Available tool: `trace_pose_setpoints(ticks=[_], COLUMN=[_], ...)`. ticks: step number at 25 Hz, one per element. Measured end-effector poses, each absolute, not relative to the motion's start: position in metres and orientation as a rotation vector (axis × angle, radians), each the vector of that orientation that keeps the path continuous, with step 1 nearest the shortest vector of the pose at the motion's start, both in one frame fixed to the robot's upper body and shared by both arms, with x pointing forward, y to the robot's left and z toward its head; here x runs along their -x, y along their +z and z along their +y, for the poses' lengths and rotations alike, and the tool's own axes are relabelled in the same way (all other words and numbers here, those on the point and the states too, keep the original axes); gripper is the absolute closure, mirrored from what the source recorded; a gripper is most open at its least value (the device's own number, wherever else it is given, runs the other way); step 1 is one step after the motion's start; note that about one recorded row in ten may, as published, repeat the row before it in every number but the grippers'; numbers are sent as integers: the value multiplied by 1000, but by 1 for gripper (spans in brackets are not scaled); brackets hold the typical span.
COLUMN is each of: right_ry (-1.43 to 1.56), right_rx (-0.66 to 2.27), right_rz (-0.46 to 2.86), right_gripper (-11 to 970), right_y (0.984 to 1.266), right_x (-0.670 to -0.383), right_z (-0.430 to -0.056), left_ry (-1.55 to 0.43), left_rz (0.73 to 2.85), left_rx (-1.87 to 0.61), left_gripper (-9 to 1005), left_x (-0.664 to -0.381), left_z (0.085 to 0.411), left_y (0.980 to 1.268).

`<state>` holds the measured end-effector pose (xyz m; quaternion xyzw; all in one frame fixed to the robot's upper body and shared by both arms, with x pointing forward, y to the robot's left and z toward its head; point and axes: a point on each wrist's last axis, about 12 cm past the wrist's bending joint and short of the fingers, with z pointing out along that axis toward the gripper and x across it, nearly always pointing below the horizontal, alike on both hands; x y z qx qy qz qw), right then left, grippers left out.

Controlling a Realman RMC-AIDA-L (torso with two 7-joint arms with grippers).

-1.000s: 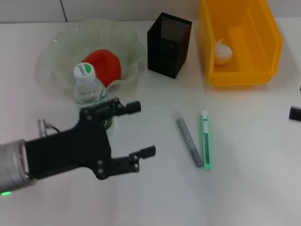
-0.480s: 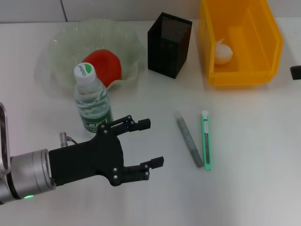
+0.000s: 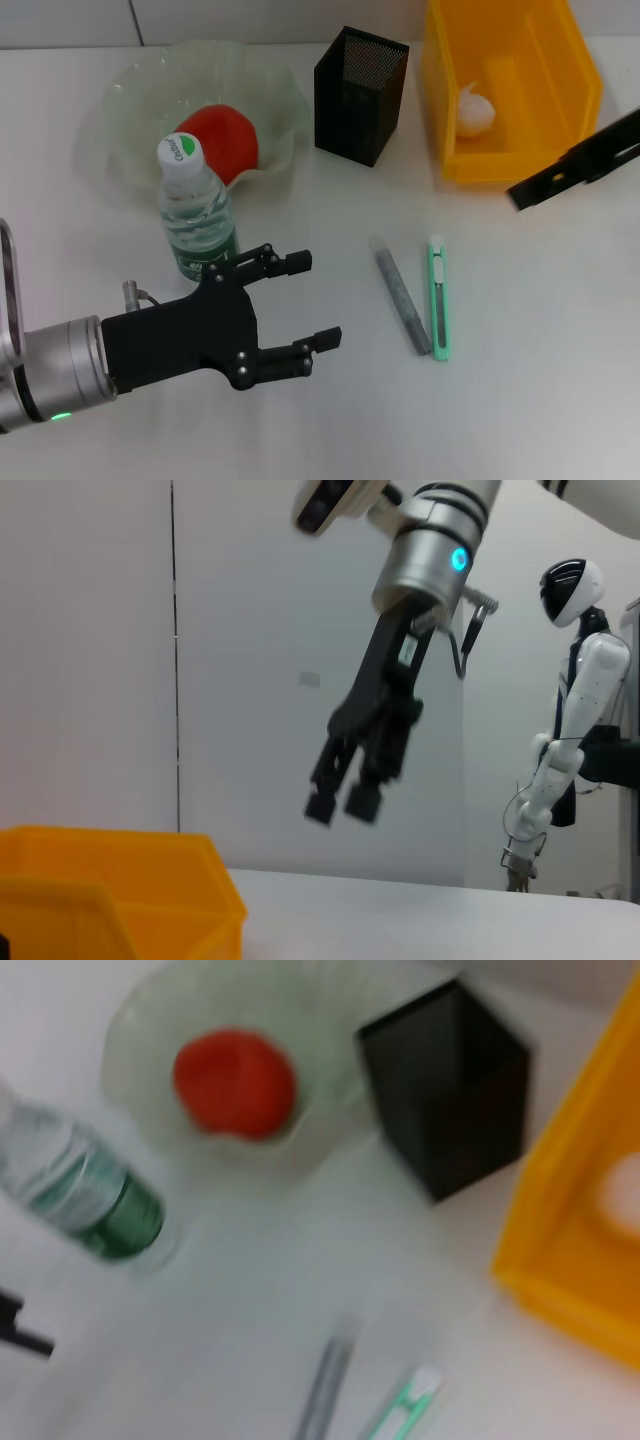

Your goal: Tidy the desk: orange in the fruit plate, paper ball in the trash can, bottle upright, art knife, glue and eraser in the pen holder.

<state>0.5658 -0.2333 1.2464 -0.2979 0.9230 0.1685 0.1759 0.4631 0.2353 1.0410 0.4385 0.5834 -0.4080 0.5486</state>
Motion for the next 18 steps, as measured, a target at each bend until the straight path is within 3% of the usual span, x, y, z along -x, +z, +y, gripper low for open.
trace_pose_setpoints(ticks=[8,18], right_ry=[274,304], right_rx=[903,845], right_rz=[2746,2832], right_gripper=[124,125], right_y=[1204,1187], right_x=[-596,-618], right_z=[-196,-168], left_ry=[-902,-907], left_rz=[1445,1473], left_rx=[-1023,-987], left_gripper=[194,194], left_x=[-469,-467], left_z=[237,239], left_y=[1035,1033])
